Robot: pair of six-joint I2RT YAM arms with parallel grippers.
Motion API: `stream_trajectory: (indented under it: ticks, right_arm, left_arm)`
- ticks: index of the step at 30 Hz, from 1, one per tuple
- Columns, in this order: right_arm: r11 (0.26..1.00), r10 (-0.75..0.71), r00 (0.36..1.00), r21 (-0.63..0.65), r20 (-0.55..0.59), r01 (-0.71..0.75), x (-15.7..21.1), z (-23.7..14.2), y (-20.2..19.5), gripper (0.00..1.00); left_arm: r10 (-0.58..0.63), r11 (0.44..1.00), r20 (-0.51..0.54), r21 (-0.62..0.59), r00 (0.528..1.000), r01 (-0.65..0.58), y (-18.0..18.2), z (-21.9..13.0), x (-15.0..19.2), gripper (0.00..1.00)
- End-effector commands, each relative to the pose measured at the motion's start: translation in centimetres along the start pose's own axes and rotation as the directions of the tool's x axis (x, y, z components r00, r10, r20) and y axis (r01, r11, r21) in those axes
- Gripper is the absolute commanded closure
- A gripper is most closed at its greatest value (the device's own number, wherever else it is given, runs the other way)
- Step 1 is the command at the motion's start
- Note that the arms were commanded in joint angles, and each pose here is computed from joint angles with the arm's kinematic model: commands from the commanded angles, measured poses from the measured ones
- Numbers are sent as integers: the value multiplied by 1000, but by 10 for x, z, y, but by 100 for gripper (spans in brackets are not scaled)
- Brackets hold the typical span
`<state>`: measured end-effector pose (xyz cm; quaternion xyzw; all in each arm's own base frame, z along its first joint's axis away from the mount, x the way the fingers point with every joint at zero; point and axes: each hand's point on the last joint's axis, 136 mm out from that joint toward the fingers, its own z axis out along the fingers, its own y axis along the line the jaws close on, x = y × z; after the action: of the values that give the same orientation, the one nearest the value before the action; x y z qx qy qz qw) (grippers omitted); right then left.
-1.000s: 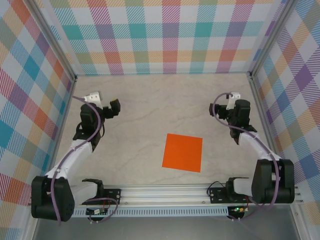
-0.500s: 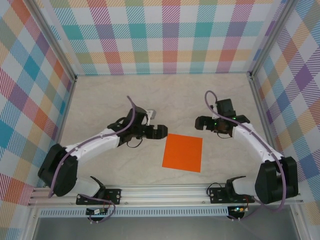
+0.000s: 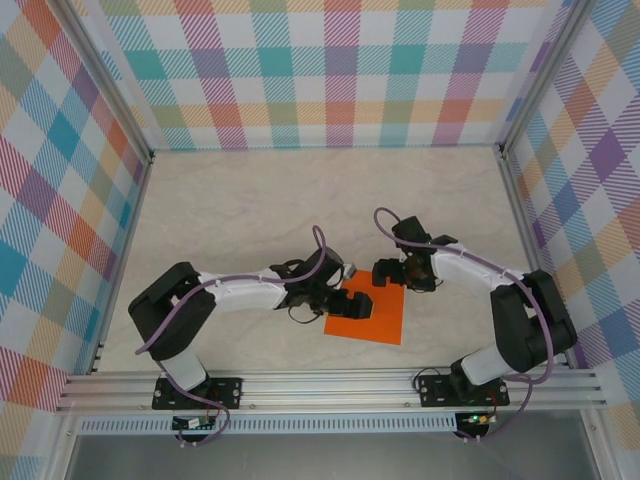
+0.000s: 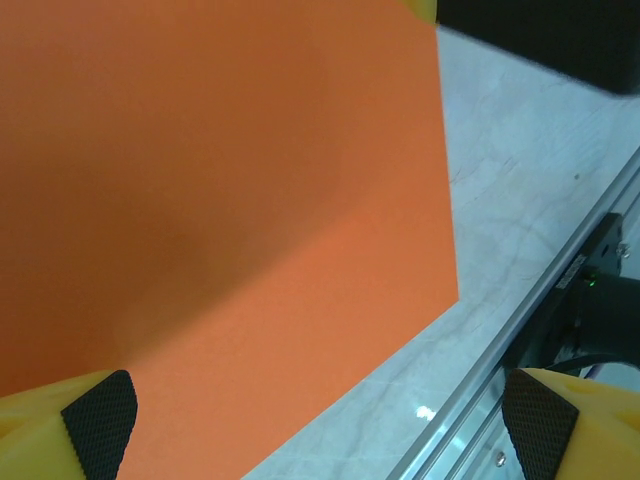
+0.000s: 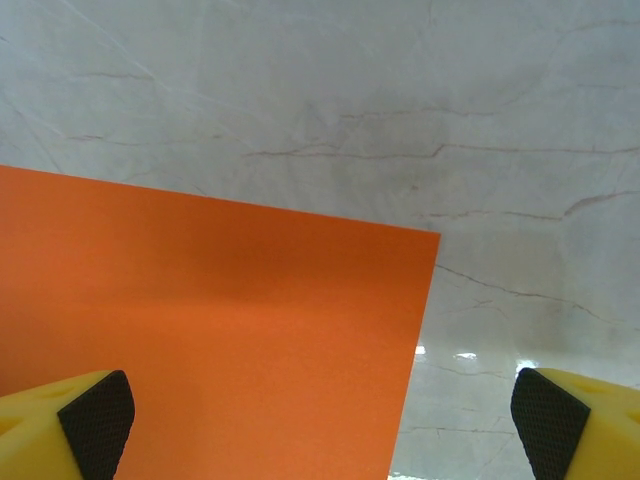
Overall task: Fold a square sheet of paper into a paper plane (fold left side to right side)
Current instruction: Pick up the square sheet of paper from the bottom-center of the table.
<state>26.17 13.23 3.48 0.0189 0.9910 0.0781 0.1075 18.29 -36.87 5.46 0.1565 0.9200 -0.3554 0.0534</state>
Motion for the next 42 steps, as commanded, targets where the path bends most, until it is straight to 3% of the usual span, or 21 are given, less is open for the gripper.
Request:
stream_trajectory:
  ticks: [1, 11, 22, 27, 35, 38, 42]
  right_arm:
    - [999, 21, 999, 51, -39, -19, 13, 10, -8, 0]
    - [998, -41, 989, 50, -142, 48, 42, 26, 15, 0]
    - [992, -116, 976, -72, -183, 105, 58, 14, 64, 0]
    - [989, -132, 975, -86, -179, 118, 58, 9, 69, 4]
    - [987, -151, 975, -87, -163, 138, 57, 6, 64, 36]
    - [984, -143, 978, -128, -150, 124, 56, 5, 64, 50]
    - [969, -129, 987, -224, -93, 106, 47, -5, 67, 59]
  left_arm:
    - [-9, 1000, -8, -3, 1000, 9, -5, 11, 5, 3]
    - [-33, 992, -29, -119, 999, 30, 22, 17, 19, 3]
    - [-33, 991, -31, -132, 999, 29, 26, 21, 19, 3]
    - [-30, 991, -27, -128, 999, 27, 26, 21, 19, 3]
    - [15, 995, 34, -97, 999, -12, 9, 3, 7, 3]
    - [45, 996, 84, -80, 995, -39, -2, -18, -4, 1]
    - [44, 997, 175, -72, 984, -32, -1, -60, -18, 0]
